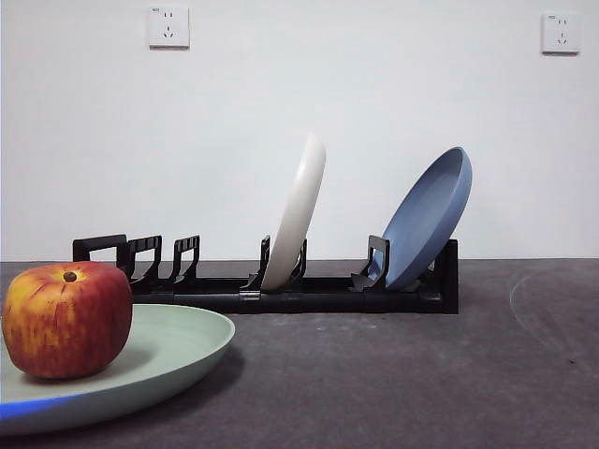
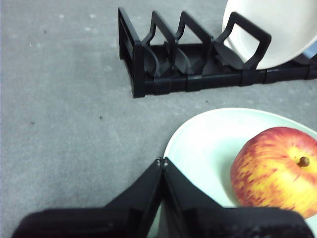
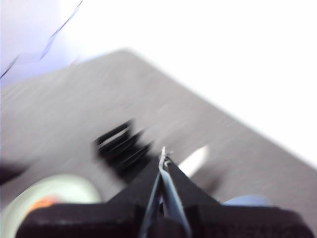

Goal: Take the green plate from the plate rack,put the plate on the table,take the apple from the table,put the apple in the plate

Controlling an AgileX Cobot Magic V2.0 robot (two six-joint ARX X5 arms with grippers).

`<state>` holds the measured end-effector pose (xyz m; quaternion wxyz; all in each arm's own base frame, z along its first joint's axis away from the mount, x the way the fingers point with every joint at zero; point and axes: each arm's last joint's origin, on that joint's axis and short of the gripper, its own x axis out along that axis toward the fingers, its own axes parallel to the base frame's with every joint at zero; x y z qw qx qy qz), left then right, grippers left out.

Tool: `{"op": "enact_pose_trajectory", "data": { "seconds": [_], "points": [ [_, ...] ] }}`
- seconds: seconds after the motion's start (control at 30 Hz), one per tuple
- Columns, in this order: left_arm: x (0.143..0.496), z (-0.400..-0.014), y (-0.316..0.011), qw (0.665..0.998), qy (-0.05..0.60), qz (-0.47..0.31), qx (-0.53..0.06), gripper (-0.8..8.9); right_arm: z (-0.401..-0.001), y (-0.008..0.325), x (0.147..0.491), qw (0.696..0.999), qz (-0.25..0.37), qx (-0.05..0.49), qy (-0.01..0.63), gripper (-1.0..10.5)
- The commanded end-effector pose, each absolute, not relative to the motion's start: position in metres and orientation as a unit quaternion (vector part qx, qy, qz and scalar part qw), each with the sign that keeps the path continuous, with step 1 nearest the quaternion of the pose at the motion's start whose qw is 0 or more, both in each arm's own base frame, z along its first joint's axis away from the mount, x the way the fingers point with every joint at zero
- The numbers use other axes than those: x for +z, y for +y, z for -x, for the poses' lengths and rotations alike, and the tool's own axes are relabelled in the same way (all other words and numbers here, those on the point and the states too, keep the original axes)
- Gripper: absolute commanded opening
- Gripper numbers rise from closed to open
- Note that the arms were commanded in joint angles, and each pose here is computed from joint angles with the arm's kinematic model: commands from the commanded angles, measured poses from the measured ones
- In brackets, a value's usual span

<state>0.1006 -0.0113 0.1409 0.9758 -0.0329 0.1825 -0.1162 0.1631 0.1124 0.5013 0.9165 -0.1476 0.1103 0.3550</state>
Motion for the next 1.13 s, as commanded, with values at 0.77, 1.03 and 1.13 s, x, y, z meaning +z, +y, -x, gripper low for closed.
{"op": "enact_pose_trajectory", "data": {
  "seconds": [0.77,1.03,1.13],
  "points": [
    [0.138,-0.103,-0.011,0.975,0.187,0.026,-0.115,-0.04,-0.11,0.004,0.169,0.991,0.04,0.065,0.114,0.0],
    [0.138,-0.103,-0.011,0.975,0.187,0.027,-0.115,-0.04,-0.098,0.003,0.146,0.991,0.036,0.053,0.114,0.0],
    [0.139,-0.103,-0.011,0.975,0.187,0.026,-0.115,-0.04,-0.096,0.003,0.15,0.995,0.037,0.046,0.085,0.0]
  ]
}}
